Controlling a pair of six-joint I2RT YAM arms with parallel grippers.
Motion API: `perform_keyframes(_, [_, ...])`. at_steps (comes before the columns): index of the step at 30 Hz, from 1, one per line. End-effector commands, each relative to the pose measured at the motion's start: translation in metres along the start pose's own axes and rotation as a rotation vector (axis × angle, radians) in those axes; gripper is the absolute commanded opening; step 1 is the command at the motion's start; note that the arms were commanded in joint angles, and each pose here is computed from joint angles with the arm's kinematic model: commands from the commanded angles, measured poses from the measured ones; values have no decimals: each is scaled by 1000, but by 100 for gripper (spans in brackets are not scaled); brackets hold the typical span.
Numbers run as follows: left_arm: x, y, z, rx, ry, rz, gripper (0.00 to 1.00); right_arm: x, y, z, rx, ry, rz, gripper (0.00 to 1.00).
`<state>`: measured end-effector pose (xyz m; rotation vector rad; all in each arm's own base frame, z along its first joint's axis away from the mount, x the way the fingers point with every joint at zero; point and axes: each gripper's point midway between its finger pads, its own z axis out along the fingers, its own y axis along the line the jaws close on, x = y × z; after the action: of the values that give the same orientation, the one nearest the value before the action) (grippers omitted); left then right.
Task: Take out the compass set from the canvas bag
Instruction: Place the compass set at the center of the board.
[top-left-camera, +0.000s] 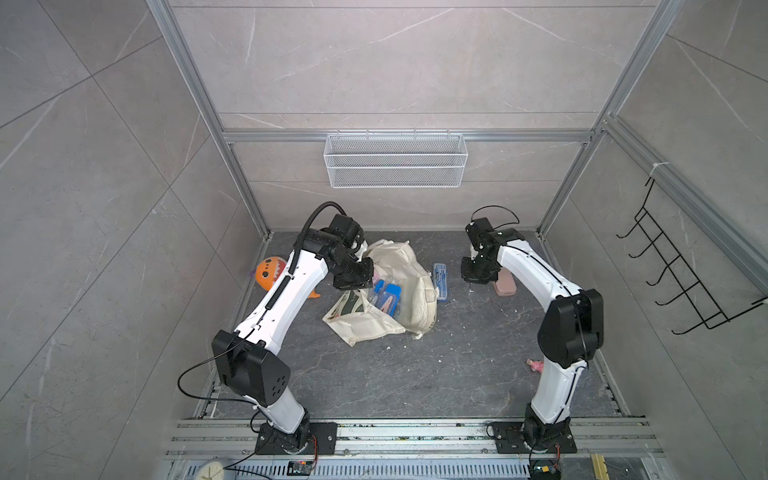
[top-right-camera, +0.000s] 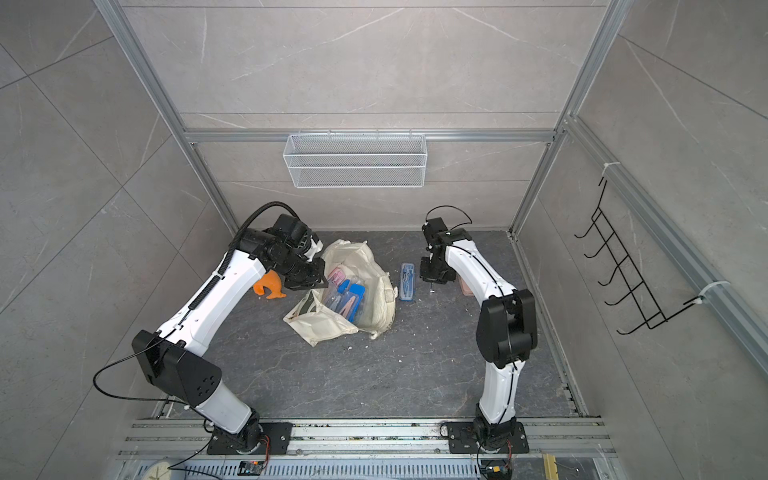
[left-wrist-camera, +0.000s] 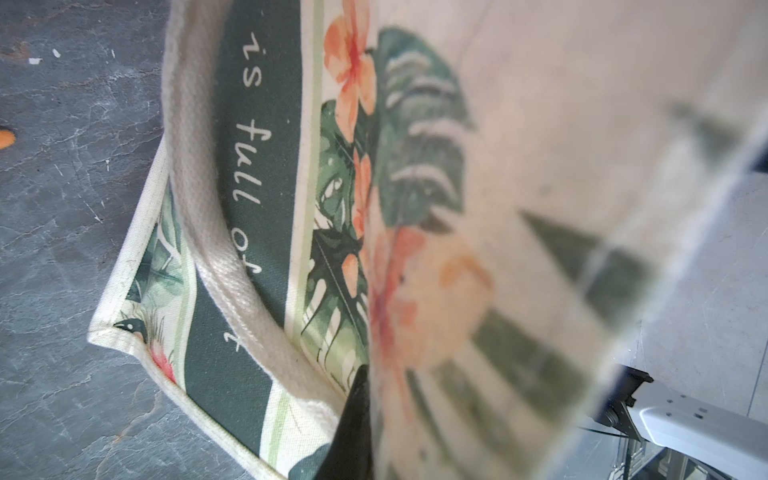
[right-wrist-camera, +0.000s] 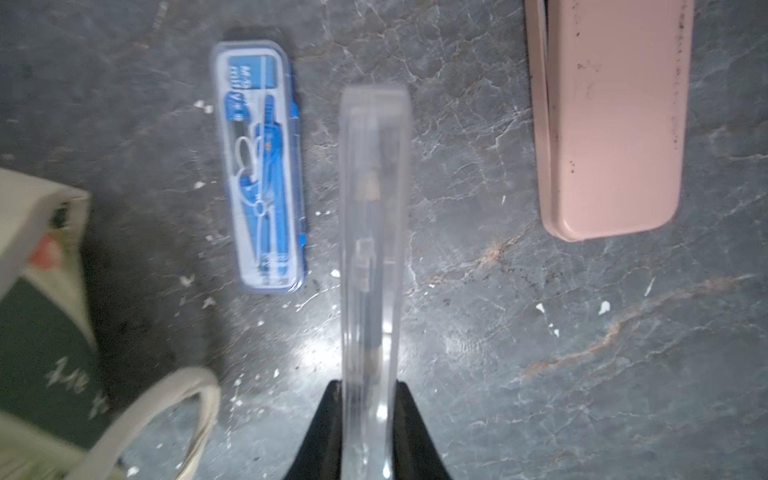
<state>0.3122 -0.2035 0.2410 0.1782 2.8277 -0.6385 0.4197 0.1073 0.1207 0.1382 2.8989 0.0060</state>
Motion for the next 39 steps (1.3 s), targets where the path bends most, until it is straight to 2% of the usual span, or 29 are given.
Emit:
perform_keyframes(1, [-7, -16, -8, 69, -33, 50, 0, -8, -13, 9, 105, 16, -39, 10])
perform_keyframes(7, [-3, -15, -9, 68, -29, 44, 0, -14, -12, 44, 154, 69, -70, 11])
perform_keyframes(18, [3, -11, -8, 61, -23, 21, 0, -23, 4, 77, 191, 128, -108, 12])
perform_keyframes(21, [2, -11, -9, 59, -27, 17, 0, -24, 11, 80, 177, 139, -109, 16])
perform_keyframes(25, [2, -11, -9, 58, -30, 11, 0, -30, 18, 70, 133, 116, -89, 34])
perform_keyframes(28, [1, -11, -10, 57, -33, 11, 0, -34, 24, 58, 96, 90, -74, 43])
perform_keyframes(34, [0, -11, -10, 55, -39, 12, 0, -37, 36, 25, -5, 28, -33, 48])
perform_keyframes(39, [-2, -12, -12, 58, -48, 16, 0, -27, 42, -6, -99, -25, 24, 48])
